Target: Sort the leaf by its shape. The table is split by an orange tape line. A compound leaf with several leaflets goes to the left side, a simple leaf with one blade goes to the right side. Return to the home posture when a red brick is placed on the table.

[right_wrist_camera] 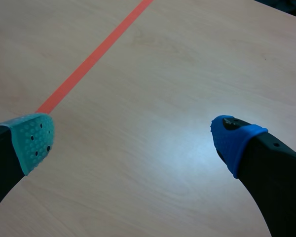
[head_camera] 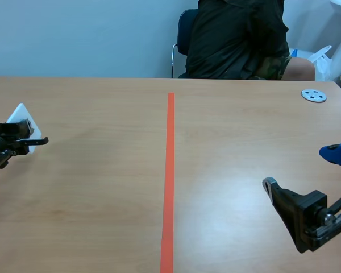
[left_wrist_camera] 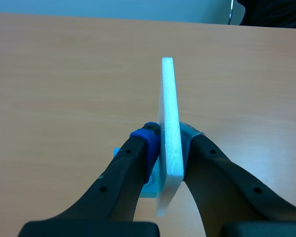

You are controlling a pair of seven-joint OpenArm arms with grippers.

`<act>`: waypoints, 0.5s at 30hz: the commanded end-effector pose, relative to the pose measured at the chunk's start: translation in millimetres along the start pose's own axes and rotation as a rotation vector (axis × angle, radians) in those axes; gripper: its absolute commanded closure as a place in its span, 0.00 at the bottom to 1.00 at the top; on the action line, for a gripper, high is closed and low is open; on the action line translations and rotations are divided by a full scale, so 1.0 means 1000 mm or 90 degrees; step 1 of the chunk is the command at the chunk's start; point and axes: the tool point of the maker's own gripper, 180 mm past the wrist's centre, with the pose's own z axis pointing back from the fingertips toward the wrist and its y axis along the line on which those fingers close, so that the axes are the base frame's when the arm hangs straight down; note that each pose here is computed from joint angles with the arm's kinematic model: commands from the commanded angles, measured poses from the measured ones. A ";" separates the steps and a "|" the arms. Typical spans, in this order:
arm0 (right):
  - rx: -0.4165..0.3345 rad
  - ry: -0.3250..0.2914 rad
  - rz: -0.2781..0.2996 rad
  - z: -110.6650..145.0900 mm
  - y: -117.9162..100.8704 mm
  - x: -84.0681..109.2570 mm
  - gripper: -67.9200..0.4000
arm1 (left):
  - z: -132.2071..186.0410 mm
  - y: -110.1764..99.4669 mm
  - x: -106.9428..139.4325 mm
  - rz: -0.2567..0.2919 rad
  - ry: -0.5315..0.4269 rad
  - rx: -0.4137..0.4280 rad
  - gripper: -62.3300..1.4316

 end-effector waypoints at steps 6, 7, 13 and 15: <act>0.001 -0.021 0.004 -0.001 -0.001 0.011 0.00 | -0.006 -0.008 0.001 0.024 -0.029 0.001 0.91; 0.001 -0.021 0.004 -0.001 -0.001 0.011 0.00 | -0.005 -0.009 -0.002 0.026 -0.024 0.001 0.91; 0.001 -0.019 0.004 -0.001 0.000 0.010 0.00 | -0.004 -0.011 -0.010 0.026 -0.011 -0.001 0.88; 0.001 -0.019 0.004 -0.001 0.000 0.010 0.00 | -0.004 -0.011 -0.011 0.026 -0.010 -0.001 0.82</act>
